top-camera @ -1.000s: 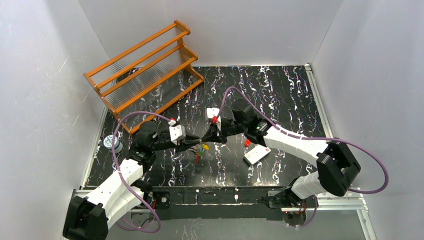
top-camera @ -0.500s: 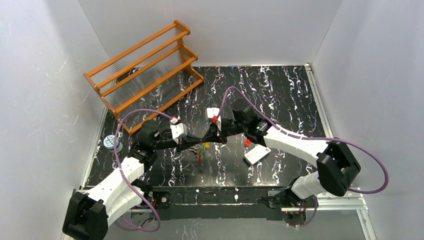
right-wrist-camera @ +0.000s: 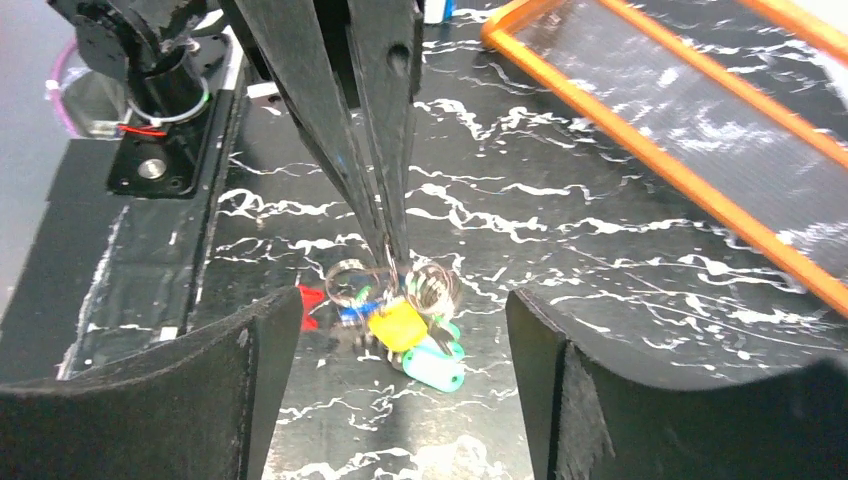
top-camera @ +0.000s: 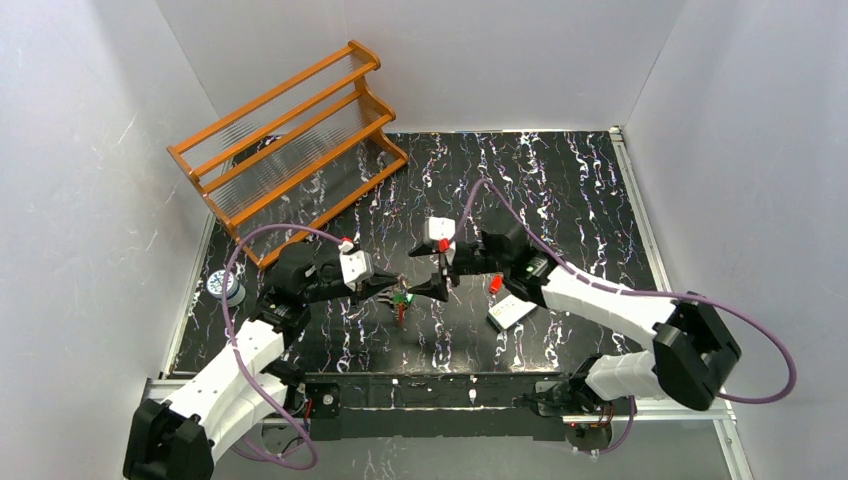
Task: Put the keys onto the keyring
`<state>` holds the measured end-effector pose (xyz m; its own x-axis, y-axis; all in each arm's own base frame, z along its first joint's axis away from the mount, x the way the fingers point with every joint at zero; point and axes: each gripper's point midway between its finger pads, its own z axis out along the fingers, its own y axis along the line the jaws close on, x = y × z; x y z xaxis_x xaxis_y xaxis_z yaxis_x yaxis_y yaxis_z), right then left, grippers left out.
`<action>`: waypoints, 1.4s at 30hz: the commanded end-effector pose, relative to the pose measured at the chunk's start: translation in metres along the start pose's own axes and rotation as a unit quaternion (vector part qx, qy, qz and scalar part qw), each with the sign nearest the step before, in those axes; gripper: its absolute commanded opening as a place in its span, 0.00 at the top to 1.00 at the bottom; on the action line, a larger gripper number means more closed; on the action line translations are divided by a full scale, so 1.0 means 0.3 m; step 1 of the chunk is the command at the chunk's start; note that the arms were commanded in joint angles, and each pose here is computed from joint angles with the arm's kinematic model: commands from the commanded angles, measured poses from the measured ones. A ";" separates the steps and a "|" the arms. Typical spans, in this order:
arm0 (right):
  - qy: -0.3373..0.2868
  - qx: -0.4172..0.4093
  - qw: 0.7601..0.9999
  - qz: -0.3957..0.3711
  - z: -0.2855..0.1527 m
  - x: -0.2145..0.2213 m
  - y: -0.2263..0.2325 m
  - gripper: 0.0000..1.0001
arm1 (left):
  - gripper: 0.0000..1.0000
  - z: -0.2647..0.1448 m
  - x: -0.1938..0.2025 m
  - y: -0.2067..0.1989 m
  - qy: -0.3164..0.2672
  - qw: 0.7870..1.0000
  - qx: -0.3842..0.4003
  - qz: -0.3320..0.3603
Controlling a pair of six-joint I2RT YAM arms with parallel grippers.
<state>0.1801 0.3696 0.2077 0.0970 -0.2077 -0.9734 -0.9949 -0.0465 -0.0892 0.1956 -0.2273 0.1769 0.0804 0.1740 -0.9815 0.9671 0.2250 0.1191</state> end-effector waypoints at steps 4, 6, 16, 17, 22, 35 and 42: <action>-0.080 0.101 0.989 -0.075 -0.080 -0.128 -0.064 0.08 | 1.00 -0.038 -0.101 -0.022 -0.047 0.989 -0.002 0.141; -0.083 0.106 0.988 -0.075 -0.083 -0.130 -0.065 0.06 | 1.00 -0.050 -0.117 -0.040 -0.067 0.981 -0.002 0.182; -0.084 0.105 0.988 -0.073 -0.081 -0.126 -0.065 0.01 | 1.00 -0.093 -0.160 -0.059 -0.107 0.959 -0.037 0.261; -0.084 0.105 0.988 -0.072 -0.080 -0.125 -0.064 0.01 | 1.00 -0.094 -0.162 -0.058 -0.108 0.958 -0.038 0.262; -0.082 0.109 0.989 -0.064 -0.077 -0.113 -0.069 0.01 | 1.00 -0.092 -0.168 -0.047 -0.106 0.965 -0.045 0.236; -0.032 0.228 0.957 0.177 -0.065 0.013 -0.277 0.01 | 1.00 -0.064 -0.125 -0.027 -0.068 0.986 -0.032 0.149; -0.002 0.290 0.884 0.366 -0.145 0.200 -0.403 0.01 | 1.00 -0.066 -0.117 -0.030 -0.062 0.987 -0.030 0.147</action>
<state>0.2843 0.3380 0.1757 -0.3860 -0.0974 -0.9174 -0.8089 0.5138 0.2858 0.1786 -0.2153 0.1898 0.3379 0.1434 -0.9302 0.9016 0.2342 0.3637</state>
